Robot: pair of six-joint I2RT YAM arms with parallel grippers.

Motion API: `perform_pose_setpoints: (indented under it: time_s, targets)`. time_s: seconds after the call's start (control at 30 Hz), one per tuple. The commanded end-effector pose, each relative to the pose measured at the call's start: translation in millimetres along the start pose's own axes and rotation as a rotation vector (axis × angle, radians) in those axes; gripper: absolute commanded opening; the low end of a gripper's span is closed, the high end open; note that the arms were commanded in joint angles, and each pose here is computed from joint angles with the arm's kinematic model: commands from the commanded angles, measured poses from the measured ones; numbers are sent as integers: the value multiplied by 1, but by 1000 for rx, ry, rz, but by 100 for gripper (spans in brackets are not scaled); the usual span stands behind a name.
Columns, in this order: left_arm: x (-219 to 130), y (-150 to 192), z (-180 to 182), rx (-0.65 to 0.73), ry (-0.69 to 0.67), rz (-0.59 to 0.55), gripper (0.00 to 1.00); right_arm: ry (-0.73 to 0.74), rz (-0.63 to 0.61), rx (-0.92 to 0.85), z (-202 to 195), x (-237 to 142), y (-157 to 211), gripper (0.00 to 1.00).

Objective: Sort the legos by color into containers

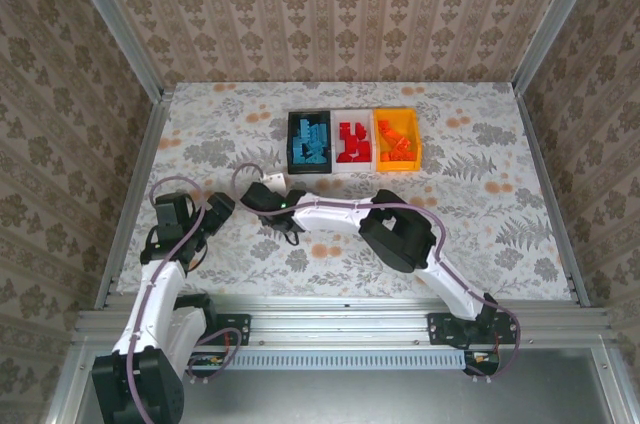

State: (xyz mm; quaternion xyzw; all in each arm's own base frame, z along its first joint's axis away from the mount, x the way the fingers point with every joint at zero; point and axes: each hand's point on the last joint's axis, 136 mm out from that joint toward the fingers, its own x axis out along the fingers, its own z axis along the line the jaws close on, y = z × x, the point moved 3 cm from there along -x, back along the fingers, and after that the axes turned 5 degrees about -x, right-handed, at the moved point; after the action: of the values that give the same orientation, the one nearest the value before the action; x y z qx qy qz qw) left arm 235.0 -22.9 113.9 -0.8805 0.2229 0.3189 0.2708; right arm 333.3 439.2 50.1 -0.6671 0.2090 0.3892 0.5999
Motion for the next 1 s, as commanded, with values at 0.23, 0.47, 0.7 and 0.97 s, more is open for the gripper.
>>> perform_pose_setpoints:
  time_s: [0.23, 0.47, 0.7, 0.97]
  targets:
    - [5, 4, -6, -31, 52, 44, 100, 53, -24, -55, -28, -25, 4, 34]
    - [19, 21, -33, 45, 130, 160, 100, 103, -112, -47, -70, -57, -36, 34]
    - [45, 70, -87, 264, 186, 344, 100, 279, -195, 32, -183, -86, -83, 34]
    - [57, 152, -149, 509, 288, 517, 99, 354, -109, 208, -312, -52, -106, 34]
